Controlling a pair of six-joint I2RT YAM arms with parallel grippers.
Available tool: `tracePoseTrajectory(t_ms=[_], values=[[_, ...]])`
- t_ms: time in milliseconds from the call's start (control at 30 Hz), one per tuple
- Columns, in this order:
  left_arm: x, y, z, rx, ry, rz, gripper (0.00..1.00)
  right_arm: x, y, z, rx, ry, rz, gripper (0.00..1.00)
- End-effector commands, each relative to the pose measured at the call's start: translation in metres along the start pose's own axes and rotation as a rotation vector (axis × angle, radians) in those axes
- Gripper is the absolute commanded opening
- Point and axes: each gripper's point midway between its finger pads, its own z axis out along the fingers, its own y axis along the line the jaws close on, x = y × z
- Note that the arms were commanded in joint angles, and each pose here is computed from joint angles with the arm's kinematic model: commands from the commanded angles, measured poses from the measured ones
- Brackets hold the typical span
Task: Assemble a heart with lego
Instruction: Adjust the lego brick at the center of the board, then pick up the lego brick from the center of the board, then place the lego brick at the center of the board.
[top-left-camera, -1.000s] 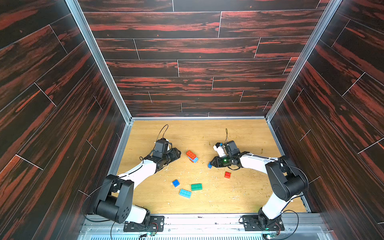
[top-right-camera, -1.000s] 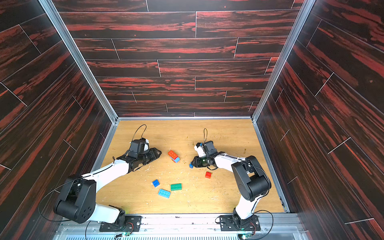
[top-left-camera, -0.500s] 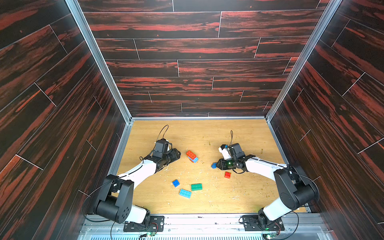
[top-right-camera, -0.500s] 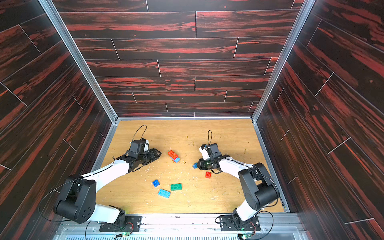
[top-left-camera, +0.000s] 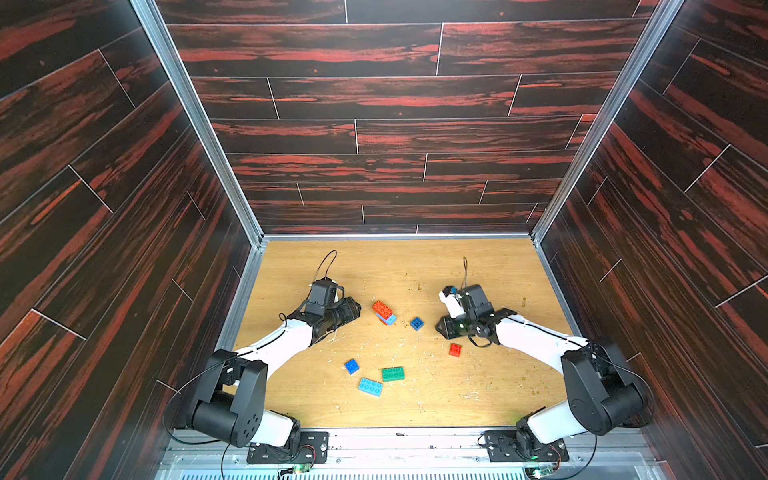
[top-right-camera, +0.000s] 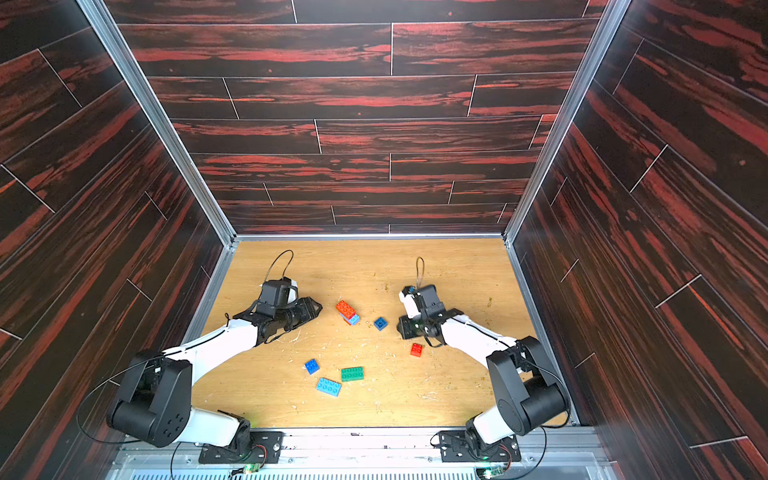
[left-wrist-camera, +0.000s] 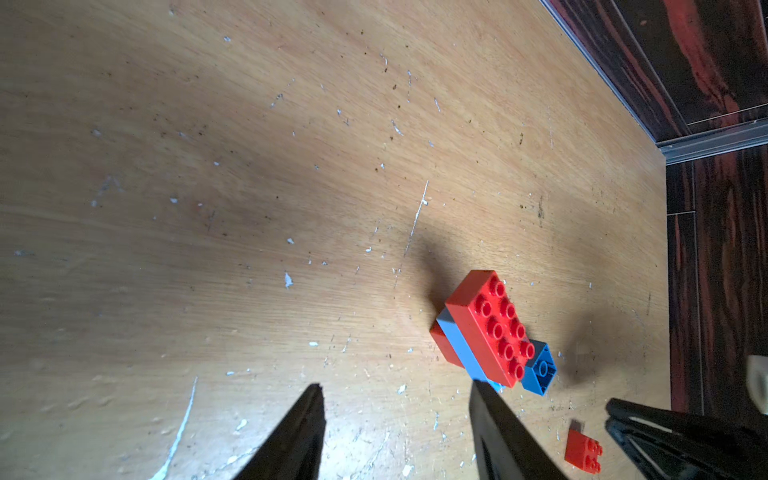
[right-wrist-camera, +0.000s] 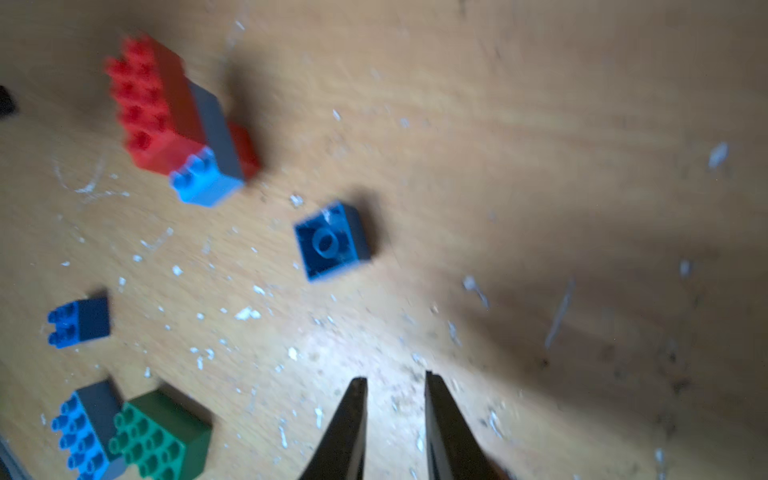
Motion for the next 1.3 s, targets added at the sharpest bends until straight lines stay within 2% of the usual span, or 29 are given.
tracePoseTrajectory(t_ms=[0, 167, 233, 400, 533, 633, 733, 900, 933, 1033, 1167, 1200, 1267], values=[[-0.015, -0.010, -0.010, 0.016, -0.044, 0.012, 0.60, -0.016, 0.010, 0.009, 0.043, 0.005, -0.108, 0.30], [-0.014, -0.009, -0.013, 0.001, -0.039, 0.026, 0.60, -0.021, 0.028, 0.030, -0.028, 0.022, -0.165, 0.39], [-0.014, -0.007, -0.014, -0.007, -0.046, 0.029, 0.60, -0.019, 0.036, 0.036, -0.052, 0.016, -0.204, 0.48], [-0.014, -0.006, -0.012, -0.012, -0.044, 0.032, 0.60, -0.018, 0.038, 0.053, -0.024, 0.038, -0.248, 0.60], [-0.015, -0.005, -0.011, -0.015, -0.045, 0.032, 0.60, -0.012, 0.031, 0.067, 0.041, 0.070, -0.273, 0.62], [-0.014, -0.005, -0.010, -0.016, -0.041, 0.034, 0.60, -0.012, 0.027, 0.072, 0.080, 0.078, -0.277, 0.59], [-0.014, -0.004, -0.009, -0.016, -0.038, 0.032, 0.60, -0.014, 0.028, 0.073, 0.079, 0.075, -0.270, 0.51], [-0.013, -0.006, -0.011, -0.011, -0.034, 0.037, 0.60, -0.018, 0.041, 0.061, 0.023, 0.060, -0.217, 0.30], [-0.013, -0.005, -0.012, -0.013, -0.038, 0.041, 0.60, -0.019, 0.047, 0.056, -0.012, 0.053, -0.193, 0.29], [-0.013, -0.005, -0.016, -0.015, -0.046, 0.050, 0.60, -0.013, 0.079, 0.037, -0.259, 0.052, -0.047, 0.29], [-0.010, -0.004, -0.017, -0.016, -0.038, 0.054, 0.60, 0.016, 0.114, 0.023, -0.538, 0.125, 0.162, 0.27], [-0.009, -0.004, -0.017, -0.012, -0.037, 0.052, 0.60, 0.026, 0.121, 0.022, -0.591, 0.151, 0.197, 0.27], [-0.009, -0.005, -0.016, -0.003, -0.038, 0.043, 0.60, 0.040, 0.117, 0.028, -0.567, 0.190, 0.226, 0.27]])
